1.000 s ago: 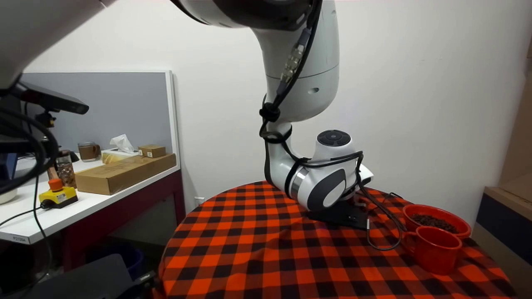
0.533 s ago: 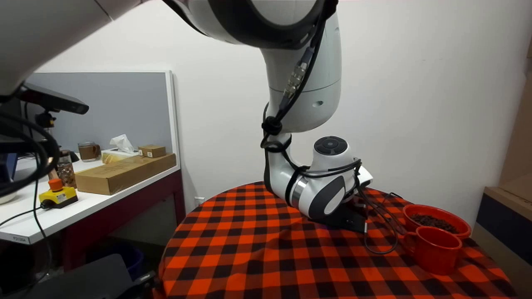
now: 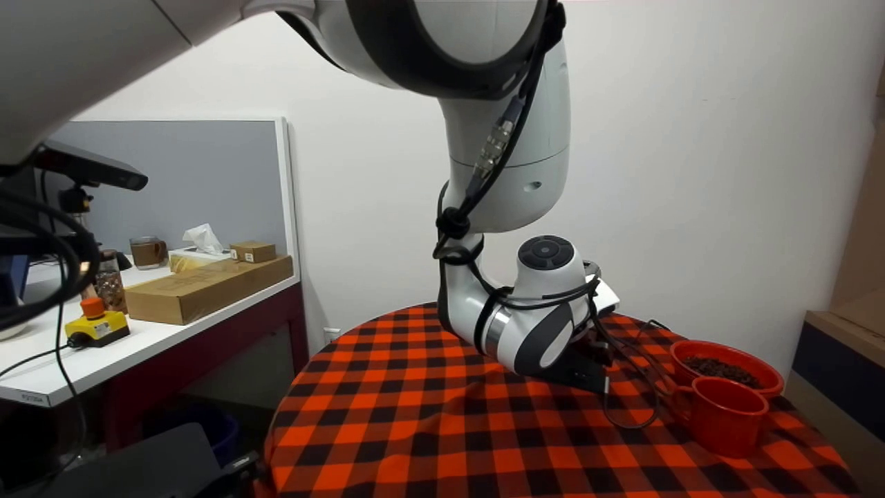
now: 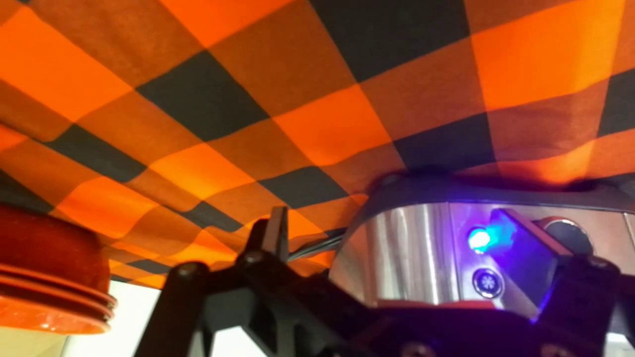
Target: Turn off the toaster
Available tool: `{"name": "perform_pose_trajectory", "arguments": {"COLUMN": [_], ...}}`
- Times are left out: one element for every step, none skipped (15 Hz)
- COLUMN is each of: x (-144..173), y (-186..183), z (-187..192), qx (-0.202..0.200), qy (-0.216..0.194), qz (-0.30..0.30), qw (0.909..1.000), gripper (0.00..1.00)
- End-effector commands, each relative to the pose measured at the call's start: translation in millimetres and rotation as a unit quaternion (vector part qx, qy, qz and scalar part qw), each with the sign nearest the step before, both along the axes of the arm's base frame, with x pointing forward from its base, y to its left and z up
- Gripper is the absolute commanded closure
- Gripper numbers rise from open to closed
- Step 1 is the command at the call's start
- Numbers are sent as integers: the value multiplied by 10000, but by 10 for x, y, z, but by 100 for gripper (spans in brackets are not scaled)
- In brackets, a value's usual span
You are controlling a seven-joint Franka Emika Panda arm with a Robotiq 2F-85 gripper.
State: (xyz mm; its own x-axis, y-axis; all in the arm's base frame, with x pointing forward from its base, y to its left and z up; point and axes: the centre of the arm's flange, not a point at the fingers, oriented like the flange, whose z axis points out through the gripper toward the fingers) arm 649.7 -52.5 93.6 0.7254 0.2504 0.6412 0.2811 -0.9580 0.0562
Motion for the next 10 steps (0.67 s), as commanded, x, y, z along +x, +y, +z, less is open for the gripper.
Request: {"name": "perform_pose_trajectory", "arguments": {"x": [79, 78, 78, 76, 77, 80, 88, 92, 89, 84], "y": [-34, -41, -47, -53, -62, -69, -72, -69, -65, -59], "z": [-7, -12, -15, -17, -17, -17, -13, -11, -5, 6], "qx": [59, 67, 69, 82, 85, 102, 136, 156, 210, 293], "qy": [-367, -405, -423, -437, -441, -428, -372, -317, -218, -95], "qz": [-162, -187, -206, -224, -233, -232, -186, -118, 1, 123], "qw": [9992, 9990, 9989, 9988, 9987, 9988, 9990, 9993, 9995, 9994], "gripper": [0, 0, 0, 0, 0, 0, 0, 0, 0, 0]}}
